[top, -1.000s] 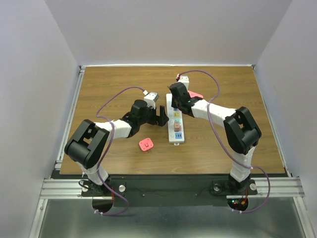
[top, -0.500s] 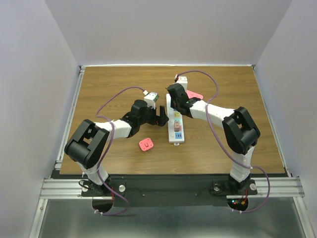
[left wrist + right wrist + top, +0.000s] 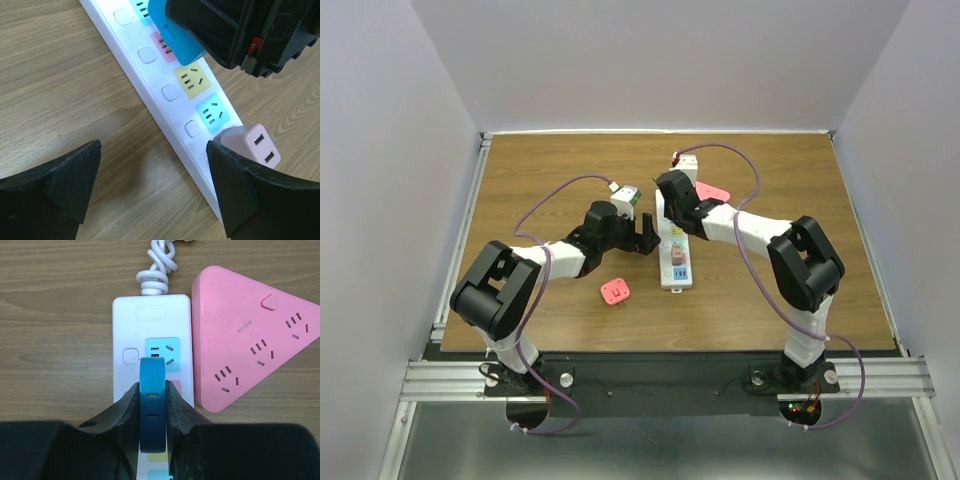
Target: Insert the plug
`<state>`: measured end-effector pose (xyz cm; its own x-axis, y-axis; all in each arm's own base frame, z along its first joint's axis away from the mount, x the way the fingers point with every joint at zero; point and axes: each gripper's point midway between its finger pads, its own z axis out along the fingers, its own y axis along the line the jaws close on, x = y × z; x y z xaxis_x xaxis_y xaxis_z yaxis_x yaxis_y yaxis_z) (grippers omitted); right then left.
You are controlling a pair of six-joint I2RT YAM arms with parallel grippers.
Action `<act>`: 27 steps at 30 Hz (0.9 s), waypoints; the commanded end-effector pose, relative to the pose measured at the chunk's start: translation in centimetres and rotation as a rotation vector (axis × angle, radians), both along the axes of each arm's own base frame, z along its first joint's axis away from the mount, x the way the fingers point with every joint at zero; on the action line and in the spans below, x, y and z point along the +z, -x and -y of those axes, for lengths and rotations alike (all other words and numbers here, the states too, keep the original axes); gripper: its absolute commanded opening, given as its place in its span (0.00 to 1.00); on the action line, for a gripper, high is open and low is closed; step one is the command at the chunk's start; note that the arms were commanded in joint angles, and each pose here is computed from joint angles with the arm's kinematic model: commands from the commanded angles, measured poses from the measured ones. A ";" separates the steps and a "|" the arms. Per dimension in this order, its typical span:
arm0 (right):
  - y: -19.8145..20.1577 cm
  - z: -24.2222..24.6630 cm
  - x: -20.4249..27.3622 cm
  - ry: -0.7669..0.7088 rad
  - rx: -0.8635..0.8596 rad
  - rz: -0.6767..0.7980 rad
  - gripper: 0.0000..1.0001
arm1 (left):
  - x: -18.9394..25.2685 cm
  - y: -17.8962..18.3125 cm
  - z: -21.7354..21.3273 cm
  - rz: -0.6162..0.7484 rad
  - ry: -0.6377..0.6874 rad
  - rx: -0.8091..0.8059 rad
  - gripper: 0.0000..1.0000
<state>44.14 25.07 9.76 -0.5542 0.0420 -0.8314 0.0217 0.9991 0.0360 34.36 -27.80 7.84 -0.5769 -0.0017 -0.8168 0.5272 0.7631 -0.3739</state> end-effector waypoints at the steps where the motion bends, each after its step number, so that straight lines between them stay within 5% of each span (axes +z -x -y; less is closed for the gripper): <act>1: 3.1 2.9 -6.1 0.152 -0.009 -0.170 0.00 | 1.6 -0.7 0.2 0.052 0.015 -0.010 0.98; 27: 6.8 5.8 -10.3 0.232 -0.025 -0.278 0.01 | 1.3 -0.7 0.1 0.044 0.011 -0.012 0.96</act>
<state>43.40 24.36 8.27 -0.5273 0.0743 -0.8464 0.0492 0.9972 0.0569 34.49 -27.61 7.80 -0.5736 0.0022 -0.8191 0.5281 0.7654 -0.3677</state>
